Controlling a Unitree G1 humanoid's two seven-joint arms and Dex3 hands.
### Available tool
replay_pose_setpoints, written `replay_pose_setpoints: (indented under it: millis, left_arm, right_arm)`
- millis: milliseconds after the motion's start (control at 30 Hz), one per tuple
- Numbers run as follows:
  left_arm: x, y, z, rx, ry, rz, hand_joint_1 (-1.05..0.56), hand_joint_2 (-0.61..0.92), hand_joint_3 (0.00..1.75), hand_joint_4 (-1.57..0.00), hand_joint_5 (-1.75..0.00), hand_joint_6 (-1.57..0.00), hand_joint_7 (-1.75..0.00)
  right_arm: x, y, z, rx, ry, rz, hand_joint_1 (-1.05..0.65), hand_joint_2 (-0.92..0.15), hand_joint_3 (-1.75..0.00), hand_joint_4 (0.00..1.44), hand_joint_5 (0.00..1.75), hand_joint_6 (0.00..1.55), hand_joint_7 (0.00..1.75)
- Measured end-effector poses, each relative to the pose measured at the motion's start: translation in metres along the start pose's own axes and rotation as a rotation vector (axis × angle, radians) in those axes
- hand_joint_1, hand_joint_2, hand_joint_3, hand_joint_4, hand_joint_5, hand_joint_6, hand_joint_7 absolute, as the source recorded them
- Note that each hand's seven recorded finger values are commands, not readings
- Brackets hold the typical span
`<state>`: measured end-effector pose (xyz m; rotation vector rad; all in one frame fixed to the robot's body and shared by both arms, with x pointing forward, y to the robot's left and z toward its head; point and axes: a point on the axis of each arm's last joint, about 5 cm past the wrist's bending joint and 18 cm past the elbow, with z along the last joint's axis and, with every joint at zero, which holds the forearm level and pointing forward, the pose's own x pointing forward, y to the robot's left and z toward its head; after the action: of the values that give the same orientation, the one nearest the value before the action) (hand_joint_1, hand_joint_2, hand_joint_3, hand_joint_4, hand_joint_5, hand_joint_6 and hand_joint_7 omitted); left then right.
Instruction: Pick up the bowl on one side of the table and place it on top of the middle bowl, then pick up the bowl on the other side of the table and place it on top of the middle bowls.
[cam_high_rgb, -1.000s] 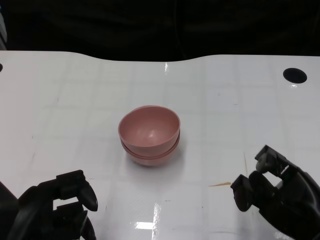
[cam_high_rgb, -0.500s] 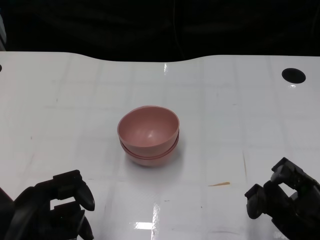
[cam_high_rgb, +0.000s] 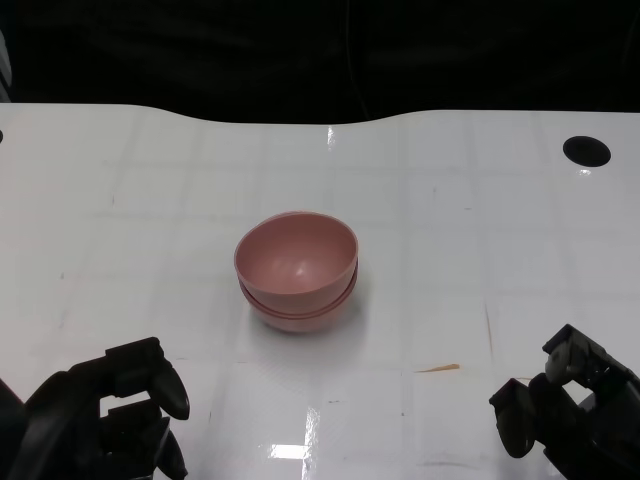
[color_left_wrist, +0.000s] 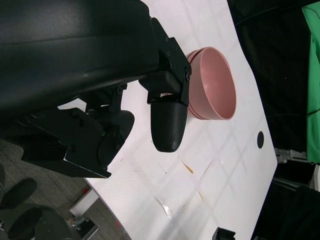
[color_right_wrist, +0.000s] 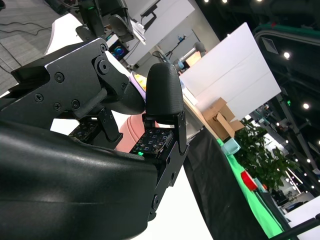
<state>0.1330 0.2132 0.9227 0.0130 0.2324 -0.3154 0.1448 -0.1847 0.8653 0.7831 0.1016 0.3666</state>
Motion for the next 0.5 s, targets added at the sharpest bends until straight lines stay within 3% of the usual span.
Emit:
replay_pose_setpoints:
  millis: [500]
  left_arm:
    - [0.0002, 0.0004, -0.0014, -0.005, 0.011, 0.003, 0.28, 0.88, 0.95, -0.73, -1.75, -0.57, -1.75]
  right_arm:
    - [-0.0001, -0.0021, -0.0018, -0.023, 0.013, 0.01, -0.04, -0.59, -1.19, 0.9, 1.74, 0.78, 1.51]
